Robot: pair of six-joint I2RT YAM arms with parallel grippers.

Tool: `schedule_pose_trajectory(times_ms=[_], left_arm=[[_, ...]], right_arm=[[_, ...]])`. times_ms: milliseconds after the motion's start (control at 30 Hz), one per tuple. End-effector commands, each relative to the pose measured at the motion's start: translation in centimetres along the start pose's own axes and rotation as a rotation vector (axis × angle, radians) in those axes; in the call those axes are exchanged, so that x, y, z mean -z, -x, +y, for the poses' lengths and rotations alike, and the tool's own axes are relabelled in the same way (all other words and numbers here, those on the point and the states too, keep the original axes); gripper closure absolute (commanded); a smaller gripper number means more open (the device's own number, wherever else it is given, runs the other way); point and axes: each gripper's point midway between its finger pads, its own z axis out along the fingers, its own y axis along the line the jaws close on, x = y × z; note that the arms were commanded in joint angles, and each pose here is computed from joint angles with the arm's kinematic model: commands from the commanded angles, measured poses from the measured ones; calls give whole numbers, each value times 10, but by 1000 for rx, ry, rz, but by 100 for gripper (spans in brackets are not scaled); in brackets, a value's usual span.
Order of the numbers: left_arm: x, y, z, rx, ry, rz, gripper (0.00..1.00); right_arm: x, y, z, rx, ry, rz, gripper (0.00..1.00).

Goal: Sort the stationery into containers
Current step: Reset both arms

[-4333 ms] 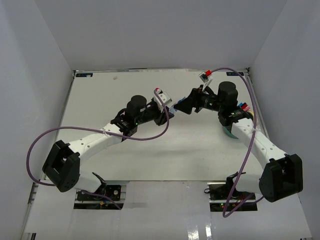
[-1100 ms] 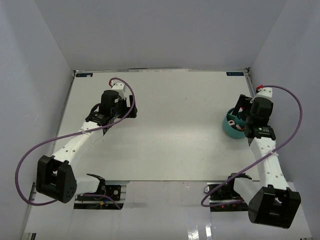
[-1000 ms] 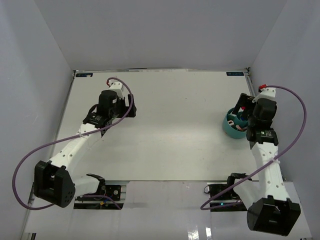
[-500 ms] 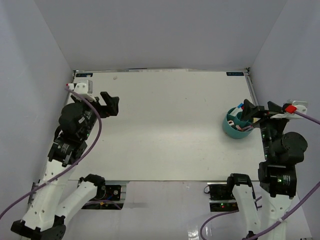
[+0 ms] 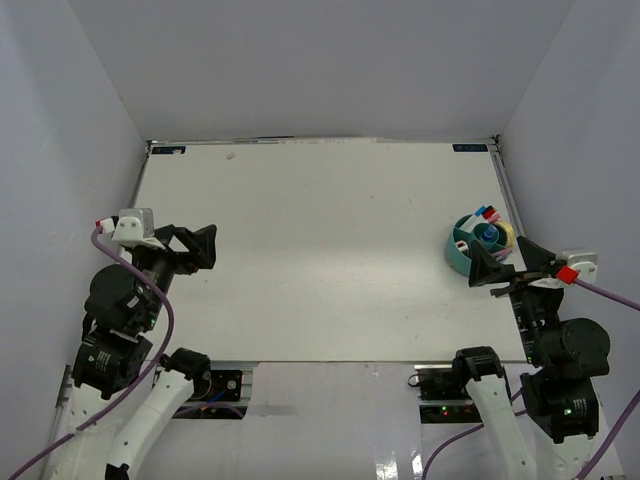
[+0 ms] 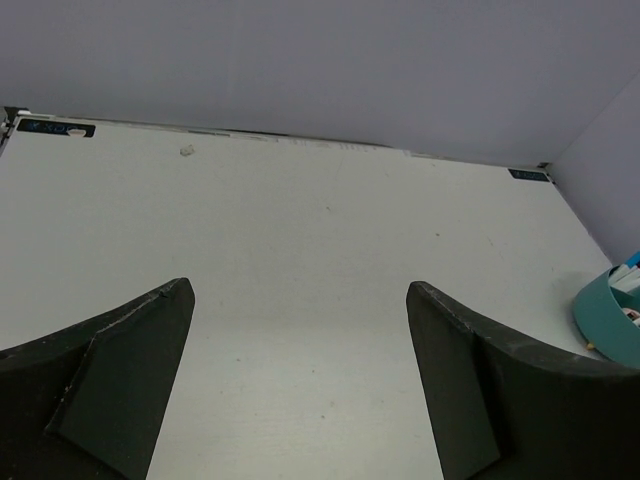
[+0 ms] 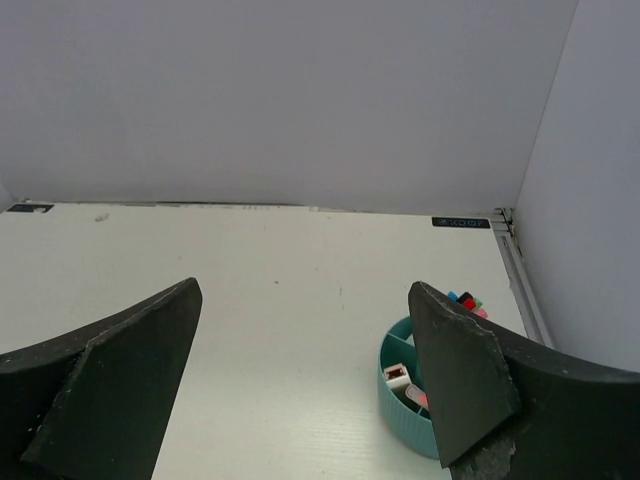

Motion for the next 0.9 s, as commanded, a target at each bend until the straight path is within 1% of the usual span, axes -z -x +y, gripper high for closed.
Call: schedule_pose_trajectory(times_ms=[0, 67, 133, 267, 433, 667, 867], left_arm=[[5, -25, 10, -8, 38, 72, 2], [9, -26, 8, 5, 25, 71, 2], [11, -28, 7, 11, 11, 71, 2], [11, -38, 11, 28, 27, 75, 2], [10, -44, 11, 35, 24, 80, 2], [8, -54, 15, 28, 38, 91, 2], [9, -58, 18, 27, 46, 93, 2]], right_arm=[[4, -8, -10, 20, -48, -5, 10], [4, -18, -13, 17, -61, 10, 10], [6, -21, -18, 13, -86, -2, 10], [8, -35, -17, 18, -74, 5, 10], [15, -37, -21, 27, -87, -22, 10], [10, -50, -17, 29, -66, 8, 10], [22, -44, -18, 34, -60, -54, 10]])
